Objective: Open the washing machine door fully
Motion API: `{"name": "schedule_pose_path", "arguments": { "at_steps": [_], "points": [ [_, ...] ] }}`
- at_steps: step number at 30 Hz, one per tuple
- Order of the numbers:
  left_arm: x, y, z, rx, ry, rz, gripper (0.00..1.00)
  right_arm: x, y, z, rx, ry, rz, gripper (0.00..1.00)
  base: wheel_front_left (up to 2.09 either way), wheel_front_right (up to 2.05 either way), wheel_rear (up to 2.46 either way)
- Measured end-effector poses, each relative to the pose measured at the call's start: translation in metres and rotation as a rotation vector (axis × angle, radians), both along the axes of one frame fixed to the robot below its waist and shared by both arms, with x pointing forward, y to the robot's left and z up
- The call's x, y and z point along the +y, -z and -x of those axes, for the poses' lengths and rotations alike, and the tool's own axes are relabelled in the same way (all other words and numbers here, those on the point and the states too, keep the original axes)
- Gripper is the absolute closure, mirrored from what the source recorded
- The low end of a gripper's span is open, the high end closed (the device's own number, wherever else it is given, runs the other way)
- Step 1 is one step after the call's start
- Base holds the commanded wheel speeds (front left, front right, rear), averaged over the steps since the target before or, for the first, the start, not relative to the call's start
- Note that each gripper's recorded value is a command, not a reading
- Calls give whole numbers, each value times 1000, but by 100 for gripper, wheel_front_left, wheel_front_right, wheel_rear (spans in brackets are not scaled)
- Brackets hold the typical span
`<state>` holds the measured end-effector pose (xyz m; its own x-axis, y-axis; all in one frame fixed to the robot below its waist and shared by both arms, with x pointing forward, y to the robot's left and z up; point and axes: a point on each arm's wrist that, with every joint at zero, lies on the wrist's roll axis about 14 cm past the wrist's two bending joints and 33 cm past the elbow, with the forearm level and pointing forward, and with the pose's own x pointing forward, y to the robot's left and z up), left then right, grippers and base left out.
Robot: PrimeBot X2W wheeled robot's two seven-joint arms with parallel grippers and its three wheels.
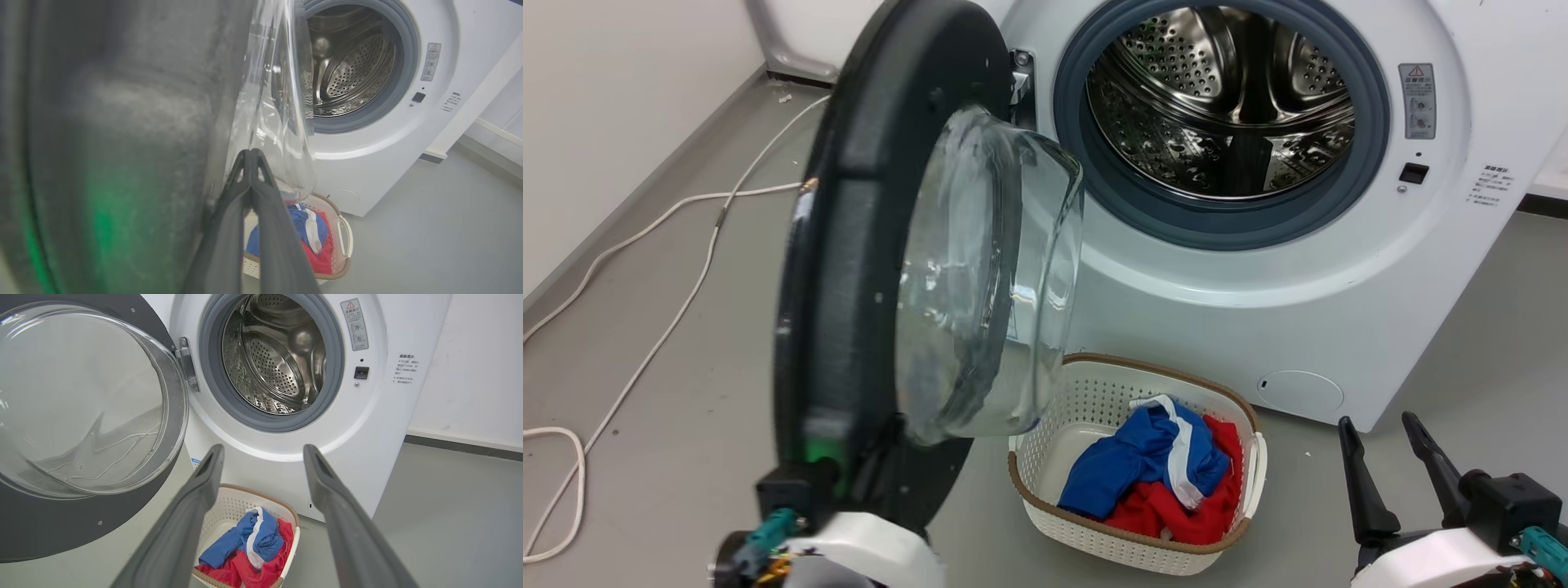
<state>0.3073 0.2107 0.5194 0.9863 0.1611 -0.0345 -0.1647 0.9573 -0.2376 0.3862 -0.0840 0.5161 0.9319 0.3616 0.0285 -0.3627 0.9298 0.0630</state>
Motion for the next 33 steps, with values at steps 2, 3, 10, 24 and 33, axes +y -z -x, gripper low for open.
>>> {"name": "schedule_pose_path", "arguments": {
  "at_steps": [2,3,10,24,33],
  "points": [
    [20,-2,3,-3,-54,-22,100,1,1,-1,2,-4,0,0,0,0,0],
    [30,-4,4,-5,-80,-29,100,2,1,-1,3,-4,0,0,0,0,0],
    [101,-7,16,14,-246,-91,100,-4,6,-2,21,9,4,0,0,0,0],
    [195,-3,5,91,-404,-133,100,-15,22,-17,64,32,16,0,0,0,0],
    [223,-8,-11,100,-432,-170,100,-17,21,-26,58,36,19,0,0,0,0]
  ]
}}
